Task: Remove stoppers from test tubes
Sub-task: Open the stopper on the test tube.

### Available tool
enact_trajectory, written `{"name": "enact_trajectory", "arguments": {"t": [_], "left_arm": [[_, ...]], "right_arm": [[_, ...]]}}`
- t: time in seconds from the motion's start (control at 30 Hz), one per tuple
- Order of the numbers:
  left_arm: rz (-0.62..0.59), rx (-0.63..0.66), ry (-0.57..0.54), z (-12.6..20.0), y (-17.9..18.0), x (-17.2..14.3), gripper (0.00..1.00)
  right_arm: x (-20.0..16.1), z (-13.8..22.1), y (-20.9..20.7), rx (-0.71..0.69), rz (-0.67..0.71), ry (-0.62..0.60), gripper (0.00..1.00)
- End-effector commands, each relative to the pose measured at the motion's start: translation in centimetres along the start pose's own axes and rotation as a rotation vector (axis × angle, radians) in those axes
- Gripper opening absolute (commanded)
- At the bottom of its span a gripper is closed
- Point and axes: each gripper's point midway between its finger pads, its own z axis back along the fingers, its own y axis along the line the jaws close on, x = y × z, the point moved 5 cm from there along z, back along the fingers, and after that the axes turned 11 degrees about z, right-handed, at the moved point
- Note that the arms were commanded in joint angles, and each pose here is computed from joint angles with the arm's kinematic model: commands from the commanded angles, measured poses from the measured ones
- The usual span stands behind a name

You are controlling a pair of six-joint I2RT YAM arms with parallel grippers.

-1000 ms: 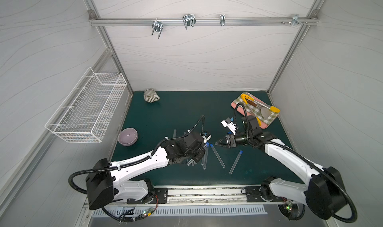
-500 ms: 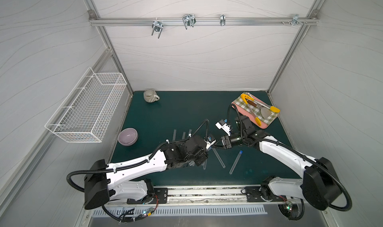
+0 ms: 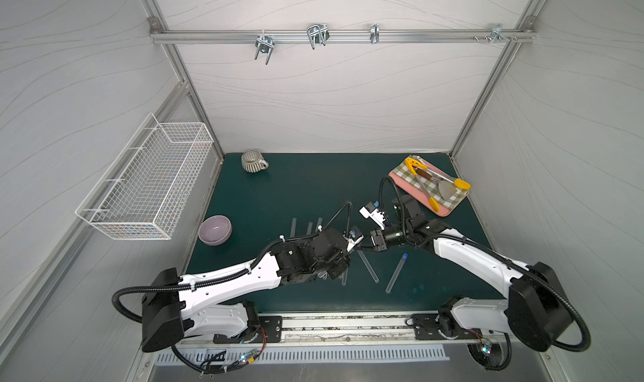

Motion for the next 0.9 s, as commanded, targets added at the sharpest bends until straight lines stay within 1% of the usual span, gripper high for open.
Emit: {"name": "enact_trajectory", "arguments": {"t": [0.0,0.2,0.37,0.43,0.63,0.87], "left_arm": [[-0.011,0.0,-0.058,0.57,-0.07,0.99,0.04],[-0.012,0.01,-0.057,0.6,0.05,0.9,0.03],[-0.013,0.024,-0.055,0.64,0.25,0.85,0.02],[-0.012,0.029,-0.054,0.64,0.31,0.81,0.02],[-0.021,0.033,-0.043,0.54,0.22,0.73,0.01],[-0.031,0.035,-0.035,0.47,0.07,0.55,0.01]], "right_arm": [[0.23,-0.24,0.18,0.012,0.021,-0.004,0.24],[0.14,-0.22,0.15,0.006,0.023,-0.002,0.19],[-0.1,-0.1,-0.04,-0.025,0.031,0.013,0.16],[-0.24,-0.01,-0.18,-0.043,0.034,0.021,0.17],[-0.2,0.09,-0.12,-0.054,0.043,0.023,0.23],[0.28,0.35,0.57,-0.032,0.054,0.002,0.23]]}}
